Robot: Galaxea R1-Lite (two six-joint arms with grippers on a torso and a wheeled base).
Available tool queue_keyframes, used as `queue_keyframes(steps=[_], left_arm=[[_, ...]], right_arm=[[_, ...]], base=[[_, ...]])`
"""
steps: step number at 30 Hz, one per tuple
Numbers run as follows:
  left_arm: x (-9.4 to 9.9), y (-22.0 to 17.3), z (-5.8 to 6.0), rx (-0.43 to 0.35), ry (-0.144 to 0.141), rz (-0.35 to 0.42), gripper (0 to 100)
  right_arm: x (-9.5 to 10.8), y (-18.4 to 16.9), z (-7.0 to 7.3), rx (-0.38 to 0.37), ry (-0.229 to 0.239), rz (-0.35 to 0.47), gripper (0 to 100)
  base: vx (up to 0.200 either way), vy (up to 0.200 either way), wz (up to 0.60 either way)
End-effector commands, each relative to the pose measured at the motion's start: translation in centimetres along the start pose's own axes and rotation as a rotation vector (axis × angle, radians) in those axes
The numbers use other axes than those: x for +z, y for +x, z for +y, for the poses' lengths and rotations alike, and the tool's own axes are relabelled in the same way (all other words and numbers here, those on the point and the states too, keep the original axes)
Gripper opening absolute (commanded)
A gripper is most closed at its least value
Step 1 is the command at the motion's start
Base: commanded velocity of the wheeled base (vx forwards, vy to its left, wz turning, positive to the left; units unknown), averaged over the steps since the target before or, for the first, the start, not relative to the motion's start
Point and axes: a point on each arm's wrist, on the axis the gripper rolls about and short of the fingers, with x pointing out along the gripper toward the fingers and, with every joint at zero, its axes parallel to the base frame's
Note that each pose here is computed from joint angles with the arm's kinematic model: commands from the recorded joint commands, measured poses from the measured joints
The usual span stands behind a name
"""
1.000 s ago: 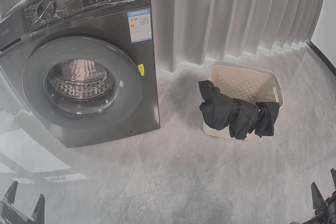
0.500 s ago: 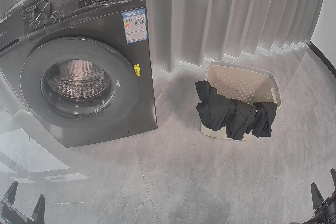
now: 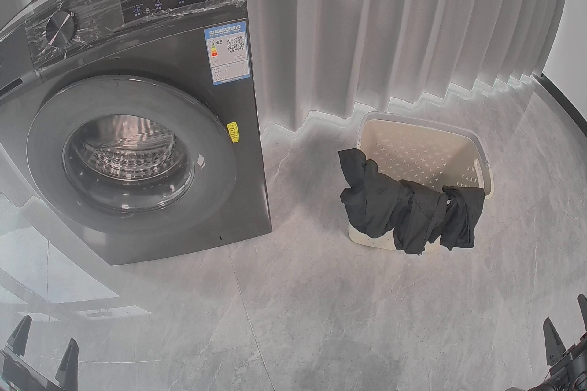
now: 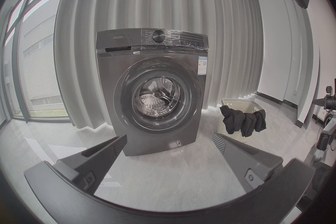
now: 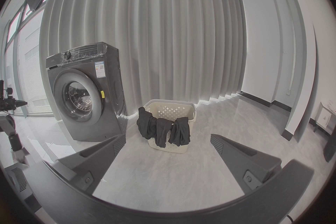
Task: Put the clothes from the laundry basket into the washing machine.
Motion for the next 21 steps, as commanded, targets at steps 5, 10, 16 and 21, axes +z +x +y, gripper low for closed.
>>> queue_keyframes(steps=[5,10,16,21], left_arm=[[-0.51,0.02,0.0,0.001,-0.003,0.002,100],[-0.52,0.02,0.0,0.001,0.0,0.003,100],[-0.52,0.02,0.0,0.001,0.0,0.003,100],[-0.52,0.02,0.0,0.001,0.0,0.003,100]], right_arm=[[-0.51,0.05,0.0,0.0,-0.001,0.007,100],[-0.51,0.05,0.0,0.001,0.001,0.007,100],[-0.51,0.05,0.0,0.001,0.001,0.007,100],[-0.51,0.05,0.0,0.001,-0.001,0.007,100]], base=[[0.0,0.0,0.0],[0.0,-0.12,0.0],[0.0,-0.2,0.0],[0.0,-0.04,0.0]])
